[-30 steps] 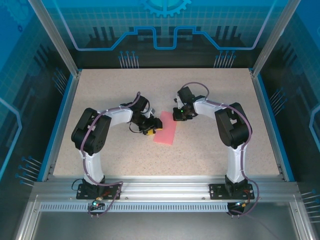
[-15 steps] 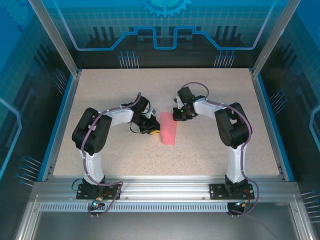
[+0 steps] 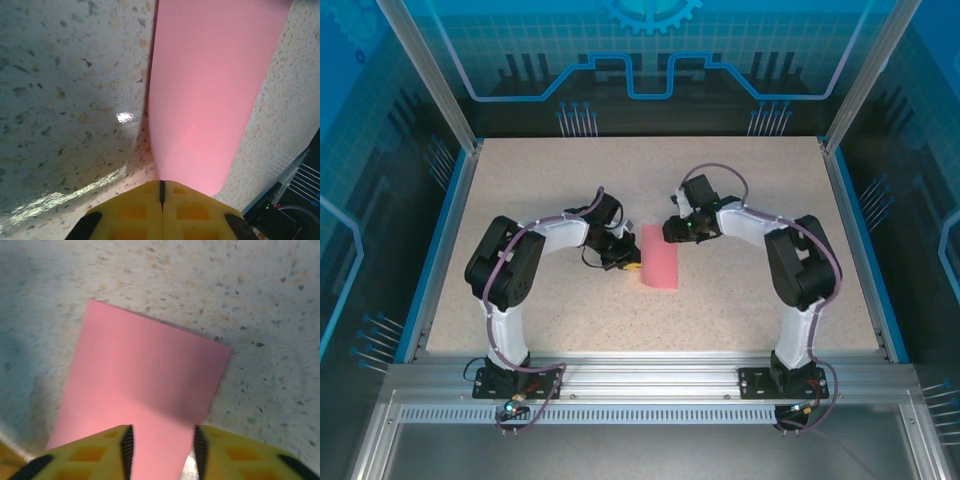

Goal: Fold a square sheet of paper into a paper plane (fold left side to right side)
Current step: Third fold the triangle at the center of the table.

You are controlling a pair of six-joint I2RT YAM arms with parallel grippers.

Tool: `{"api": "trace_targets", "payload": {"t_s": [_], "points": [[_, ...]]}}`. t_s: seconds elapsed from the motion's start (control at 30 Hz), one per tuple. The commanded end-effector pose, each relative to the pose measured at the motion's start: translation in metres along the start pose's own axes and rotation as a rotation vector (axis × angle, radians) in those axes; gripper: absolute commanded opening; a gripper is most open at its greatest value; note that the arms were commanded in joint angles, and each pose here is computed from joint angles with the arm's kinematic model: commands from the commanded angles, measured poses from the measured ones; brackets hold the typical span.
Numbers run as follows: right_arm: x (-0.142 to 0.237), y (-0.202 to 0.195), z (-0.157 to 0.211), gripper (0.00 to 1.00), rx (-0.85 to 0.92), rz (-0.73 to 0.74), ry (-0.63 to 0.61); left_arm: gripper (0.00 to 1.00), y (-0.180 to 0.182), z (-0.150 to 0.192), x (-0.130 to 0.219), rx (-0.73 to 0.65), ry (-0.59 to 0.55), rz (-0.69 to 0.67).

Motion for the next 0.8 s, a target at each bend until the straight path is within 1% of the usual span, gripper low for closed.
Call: {"api": "trace_targets", "payload": {"t_s": [0.0, 0.1, 0.2, 0.3, 0.33, 0.37, 0.43, 0.5, 0.63, 0.7, 0.77], "points": [[0.033, 0.02, -0.007, 0.49, 0.099, -0.072, -0.118, 0.04, -0.016, 0.001, 0.008, -0.013, 0.003, 0.04], [0.044, 0.031, 0.008, 0.5, 0.157, -0.13, -0.122, 0.04, -0.02, 0.0, 0.008, -0.019, 0.002, 0.051], [0.048, 0.049, 0.033, 0.51, 0.239, -0.173, -0.121, 0.04, -0.023, -0.001, 0.008, -0.02, 0.002, 0.055], [0.044, 0.065, 0.061, 0.6, 0.32, -0.168, -0.113, 0.04, -0.025, -0.002, 0.008, -0.024, 0.0, 0.056], [0.044, 0.071, 0.065, 0.62, 0.346, -0.162, -0.132, 0.04, -0.025, -0.002, 0.008, -0.024, 0.002, 0.056], [0.039, 0.072, 0.079, 0.65, 0.366, -0.153, -0.118, 0.04, -0.025, -0.002, 0.008, -0.024, 0.002, 0.056], [0.034, 0.079, 0.092, 0.71, 0.421, -0.127, -0.125, 0.04, -0.026, -0.002, 0.008, -0.025, 0.003, 0.057], [0.029, 0.086, 0.1, 0.75, 0.468, -0.108, -0.12, 0.04, -0.027, -0.003, 0.008, -0.026, 0.004, 0.057], [0.017, 0.094, 0.107, 0.75, 0.508, -0.083, -0.092, 0.04, -0.027, -0.003, 0.007, -0.028, 0.004, 0.055], [0.01, 0.097, 0.106, 0.72, 0.513, -0.079, -0.076, 0.04, -0.027, -0.003, 0.006, -0.028, 0.006, 0.054], [0.004, 0.098, 0.103, 0.66, 0.514, -0.063, -0.063, 0.04, -0.027, -0.004, 0.006, -0.026, 0.007, 0.053]]}}
Point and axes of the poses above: each hand's point on the last joint's axis, 136 mm out from that joint toward the fingers, its own x axis back along the fingers, its own y axis along the line the jaws close on, z = x × y, the point moved 7 cm from there along x, back along the fingers, and after that the axes turned 2 degrees about x, right-handed, at the moved point
